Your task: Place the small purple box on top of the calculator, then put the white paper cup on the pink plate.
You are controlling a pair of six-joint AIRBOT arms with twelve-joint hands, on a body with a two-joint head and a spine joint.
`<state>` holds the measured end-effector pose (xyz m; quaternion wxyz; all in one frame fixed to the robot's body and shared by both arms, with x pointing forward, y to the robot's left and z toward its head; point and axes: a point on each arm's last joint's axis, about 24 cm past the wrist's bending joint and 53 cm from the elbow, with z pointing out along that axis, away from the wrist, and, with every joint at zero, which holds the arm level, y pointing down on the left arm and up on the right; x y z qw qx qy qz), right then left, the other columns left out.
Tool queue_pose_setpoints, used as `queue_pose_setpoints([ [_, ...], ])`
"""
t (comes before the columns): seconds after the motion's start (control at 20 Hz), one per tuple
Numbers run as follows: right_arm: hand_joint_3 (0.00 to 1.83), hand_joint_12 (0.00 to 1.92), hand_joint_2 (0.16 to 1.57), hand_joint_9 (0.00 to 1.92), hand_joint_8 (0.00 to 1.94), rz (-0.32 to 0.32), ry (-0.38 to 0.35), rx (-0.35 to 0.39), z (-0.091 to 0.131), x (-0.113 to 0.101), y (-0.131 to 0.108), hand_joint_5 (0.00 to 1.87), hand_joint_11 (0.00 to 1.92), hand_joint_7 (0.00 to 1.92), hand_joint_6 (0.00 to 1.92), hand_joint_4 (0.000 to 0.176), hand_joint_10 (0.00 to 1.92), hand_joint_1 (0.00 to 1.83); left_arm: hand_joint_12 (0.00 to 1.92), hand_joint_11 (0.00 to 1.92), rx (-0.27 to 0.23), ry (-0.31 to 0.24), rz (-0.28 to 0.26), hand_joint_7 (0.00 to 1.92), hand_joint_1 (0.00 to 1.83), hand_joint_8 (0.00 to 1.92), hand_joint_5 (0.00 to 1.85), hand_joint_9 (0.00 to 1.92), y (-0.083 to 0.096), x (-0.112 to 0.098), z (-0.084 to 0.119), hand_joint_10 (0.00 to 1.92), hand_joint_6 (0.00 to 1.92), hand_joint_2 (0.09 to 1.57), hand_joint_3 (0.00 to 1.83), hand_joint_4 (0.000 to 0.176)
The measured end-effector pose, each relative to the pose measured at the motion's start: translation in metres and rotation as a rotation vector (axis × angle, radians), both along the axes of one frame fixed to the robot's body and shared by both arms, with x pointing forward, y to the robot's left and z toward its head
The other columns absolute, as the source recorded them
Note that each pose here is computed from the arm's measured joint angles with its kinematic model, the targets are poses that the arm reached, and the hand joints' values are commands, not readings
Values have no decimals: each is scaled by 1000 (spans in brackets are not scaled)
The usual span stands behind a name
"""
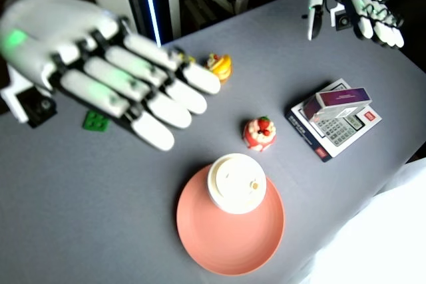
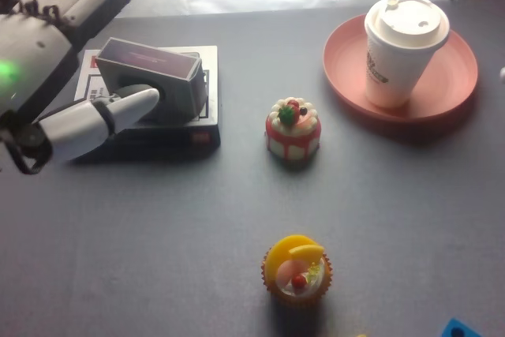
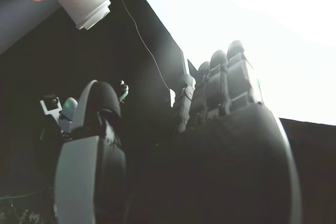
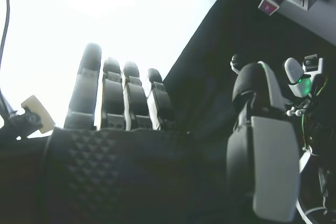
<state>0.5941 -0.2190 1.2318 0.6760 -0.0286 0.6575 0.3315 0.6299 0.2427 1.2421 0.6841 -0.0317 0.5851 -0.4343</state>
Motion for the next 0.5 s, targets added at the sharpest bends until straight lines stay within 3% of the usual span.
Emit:
queue_pose_setpoints([
  [0.05, 8, 0, 1143, 0, 0, -6, -10, 13, 1, -7, -3, 0, 0, 0, 0, 0, 0, 529, 0, 0, -21, -20, 8, 0, 477, 0, 0, 0, 4, -3, 5, 0, 0, 1301, 13, 63],
  [0.1, 5, 0, 1138, 0, 0, -15, -35, 24, 6, -14, -7, 0, 0, 0, 0, 8, 0, 519, 0, 0, -56, -42, 21, 0, 464, 0, 0, 0, 8, -5, 12, 0, 0, 1298, 10, 77],
  [0.15, 10, 0, 1151, 0, 0, -26, -60, 32, 12, -20, -13, 0, 0, 0, 0, 14, 0, 532, 0, 0, -80, -75, 22, 0, 411, 0, 0, 0, 11, -9, 21, 0, 0, 1307, 13, 134],
  [0.2, 15, 0, 1163, 0, 0, -49, -100, 42, 22, -26, -22, 0, 0, 0, 0, 23, 0, 541, 0, 0, -97, -114, 15, 0, 383, 0, 0, 0, 11, -14, 29, 0, 0, 1321, 16, 152],
  [0.25, 17, 0, 1172, 0, 0, -68, -127, 38, 27, -32, -31, 0, 0, 0, 0, 42, 0, 535, 0, 0, -115, -134, 8, 0, 427, 0, 0, 0, 10, -18, 34, 0, 0, 1330, 15, 160],
  [0.3, 20, 0, 1183, 0, 0, -89, -150, 36, 32, -38, -39, 0, 0, 0, 0, 36, 0, 530, 0, 0, -125, -156, -5, 0, 400, 0, 0, 0, 8, -22, 39, 0, 0, 1355, 22, 131],
  [0.35, 18, 0, 1186, 0, 0, -110, -158, 33, 34, -43, -44, 0, 0, 0, 0, 26, 0, 539, 0, 0, -129, -172, -18, 0, 355, 0, 0, 0, 6, -26, 42, 0, 0, 1389, 30, 128],
  [0.4, 15, 0, 1180, 0, 0, -112, -174, 40, 39, -45, -45, 0, 0, 0, 0, 14, 0, 538, 0, 0, -144, -186, -22, 0, 344, 0, 0, 0, 5, -29, 46, 0, 0, 1437, 25, 138],
  [0.45, 21, 0, 1196, 0, 0, -109, -190, 46, 43, -47, -44, 0, 0, 0, 0, 0, 0, 545, 0, 0, -152, -194, -21, 0, 365, 0, 0, 0, 6, -30, 47, 0, 0, 1369, 0, 168],
  [0.5, 26, 0, 1215, 0, 0, -99, -204, 51, 47, -49, -43, 0, 0, 0, 0, 0, 0, 547, 0, 0, -158, -208, -26, 0, 368, 0, 0, 0, 6, -32, 50, 0, 0, 1351, 0, 174],
])
